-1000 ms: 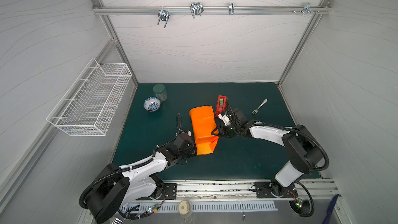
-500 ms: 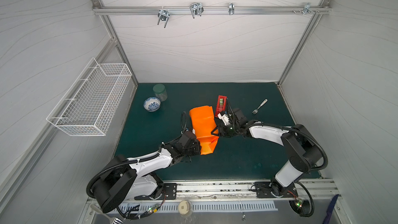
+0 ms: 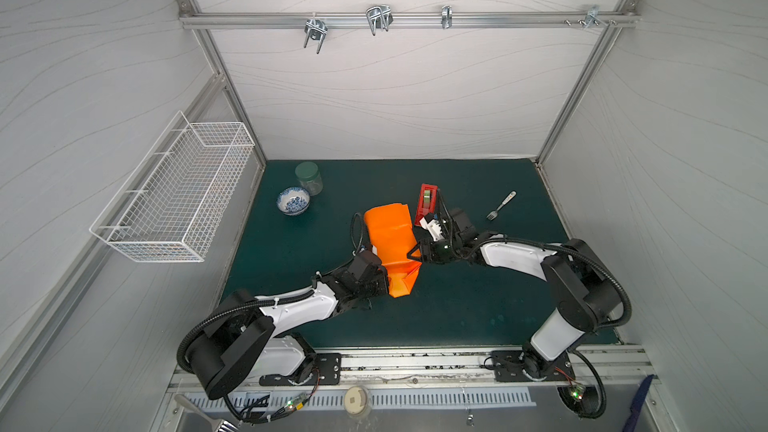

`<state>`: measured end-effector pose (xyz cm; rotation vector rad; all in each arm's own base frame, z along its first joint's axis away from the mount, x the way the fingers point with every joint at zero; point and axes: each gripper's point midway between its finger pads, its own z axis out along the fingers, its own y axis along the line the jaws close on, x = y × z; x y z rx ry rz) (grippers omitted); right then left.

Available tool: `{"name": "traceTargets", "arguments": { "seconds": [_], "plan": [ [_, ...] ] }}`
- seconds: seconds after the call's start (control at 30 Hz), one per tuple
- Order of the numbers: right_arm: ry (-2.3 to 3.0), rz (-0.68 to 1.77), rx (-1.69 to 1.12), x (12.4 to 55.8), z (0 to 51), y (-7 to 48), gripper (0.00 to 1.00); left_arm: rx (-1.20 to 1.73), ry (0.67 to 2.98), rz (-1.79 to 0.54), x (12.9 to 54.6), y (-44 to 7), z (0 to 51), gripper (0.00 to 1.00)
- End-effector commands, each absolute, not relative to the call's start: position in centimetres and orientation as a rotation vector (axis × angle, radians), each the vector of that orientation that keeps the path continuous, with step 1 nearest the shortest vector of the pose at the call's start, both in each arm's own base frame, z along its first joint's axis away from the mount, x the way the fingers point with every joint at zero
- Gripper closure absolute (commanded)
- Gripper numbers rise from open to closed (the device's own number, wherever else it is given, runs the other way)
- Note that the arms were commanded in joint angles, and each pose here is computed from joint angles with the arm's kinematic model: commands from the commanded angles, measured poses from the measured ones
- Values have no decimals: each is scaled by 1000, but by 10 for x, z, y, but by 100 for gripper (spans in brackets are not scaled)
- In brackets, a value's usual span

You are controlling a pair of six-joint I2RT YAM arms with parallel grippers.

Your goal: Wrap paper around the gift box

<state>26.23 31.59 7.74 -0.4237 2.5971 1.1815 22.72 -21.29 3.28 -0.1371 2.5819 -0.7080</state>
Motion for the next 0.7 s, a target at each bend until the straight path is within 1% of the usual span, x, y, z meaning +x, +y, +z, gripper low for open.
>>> {"name": "traceTargets", "arguments": {
  "seconds": [0.0,0.17,0.37,0.67],
  "plan": [
    [2677,1107,-393,256,52,305,49,-133,2513,-731,244,-224,49,99],
    [2677,1104,-392,256,52,304,49,-132,2509,-718,247,-225,47,98],
    [2678,1106,-395,255,52,305,50,-131,2502,-703,251,-226,46,94],
    [2680,1107,-396,254,51,305,50,-124,2518,-662,255,-226,37,93]
  ]
}}
